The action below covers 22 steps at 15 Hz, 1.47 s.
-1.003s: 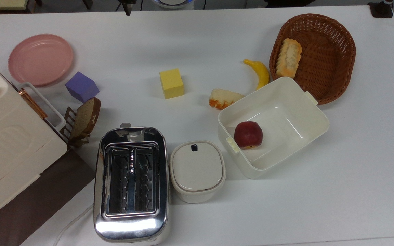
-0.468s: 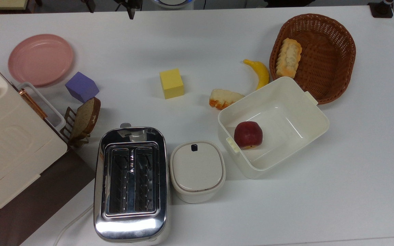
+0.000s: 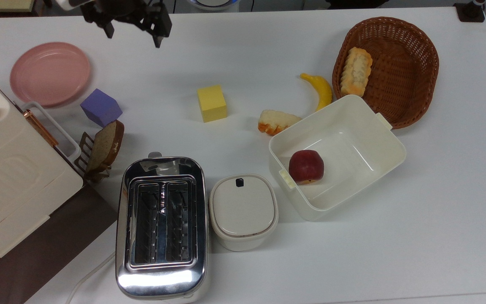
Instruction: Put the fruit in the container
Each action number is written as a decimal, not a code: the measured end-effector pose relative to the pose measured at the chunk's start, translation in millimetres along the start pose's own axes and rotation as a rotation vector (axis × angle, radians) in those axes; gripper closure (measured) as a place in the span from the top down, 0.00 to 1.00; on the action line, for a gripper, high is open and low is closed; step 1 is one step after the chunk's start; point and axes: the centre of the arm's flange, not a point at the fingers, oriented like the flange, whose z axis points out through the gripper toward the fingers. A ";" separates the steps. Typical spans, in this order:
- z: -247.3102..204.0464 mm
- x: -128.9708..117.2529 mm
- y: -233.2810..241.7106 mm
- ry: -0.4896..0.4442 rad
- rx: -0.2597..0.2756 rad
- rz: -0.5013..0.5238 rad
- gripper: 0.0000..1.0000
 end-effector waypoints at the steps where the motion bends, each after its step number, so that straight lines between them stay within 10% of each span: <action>1: 4.6 2.9 5.7 -0.003 -0.001 -0.015 1.00; 5: 14.7 4.2 9.0 -0.023 0.003 -0.066 1.00; 10: 63.6 9.2 -100.8 -0.115 -0.005 -0.238 1.00; 22: 68.6 20.0 -73.8 -0.090 0.004 -0.191 1.00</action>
